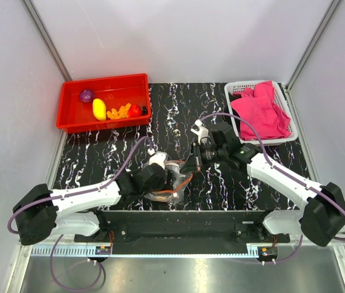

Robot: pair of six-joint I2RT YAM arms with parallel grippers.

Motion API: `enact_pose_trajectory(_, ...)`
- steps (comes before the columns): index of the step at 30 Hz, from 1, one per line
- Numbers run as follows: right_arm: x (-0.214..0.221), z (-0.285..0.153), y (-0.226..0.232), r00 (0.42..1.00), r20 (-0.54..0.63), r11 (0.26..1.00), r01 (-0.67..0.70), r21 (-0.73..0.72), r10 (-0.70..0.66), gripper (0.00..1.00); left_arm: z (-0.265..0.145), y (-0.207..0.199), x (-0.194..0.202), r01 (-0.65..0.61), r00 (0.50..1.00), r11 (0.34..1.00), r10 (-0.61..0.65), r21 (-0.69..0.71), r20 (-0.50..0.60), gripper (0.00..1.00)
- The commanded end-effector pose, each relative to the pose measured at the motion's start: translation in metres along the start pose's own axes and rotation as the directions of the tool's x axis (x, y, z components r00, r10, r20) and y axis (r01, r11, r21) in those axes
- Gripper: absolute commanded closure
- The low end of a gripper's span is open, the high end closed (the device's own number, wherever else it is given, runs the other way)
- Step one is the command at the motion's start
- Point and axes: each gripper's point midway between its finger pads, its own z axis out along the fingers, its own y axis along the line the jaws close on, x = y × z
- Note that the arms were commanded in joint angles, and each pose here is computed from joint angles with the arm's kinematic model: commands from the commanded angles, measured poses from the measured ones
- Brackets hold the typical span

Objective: Open the zip-top bag and remove the fake food

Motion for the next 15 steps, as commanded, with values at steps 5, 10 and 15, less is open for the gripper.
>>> enact_pose_trajectory(5,-0.003,-0.01,0.01,0.999,0.033,0.999,0.022,-0.026,-0.021,1.0,-0.026,-0.011,-0.024,0.037,0.996,0.995,-0.044,0.09,0.077,0.12)
enact_pose_trajectory(10,-0.004,-0.012,0.013,0.999,0.039,0.999,0.027,-0.032,-0.026,1.0,-0.031,-0.005,-0.027,0.061,0.996,0.994,-0.067,0.091,0.064,0.11)
enact_pose_trajectory(15,-0.004,-0.013,0.013,0.999,0.04,0.999,0.03,-0.034,-0.029,1.0,-0.023,-0.003,-0.018,0.07,0.997,0.994,-0.073,0.088,0.03,0.22)
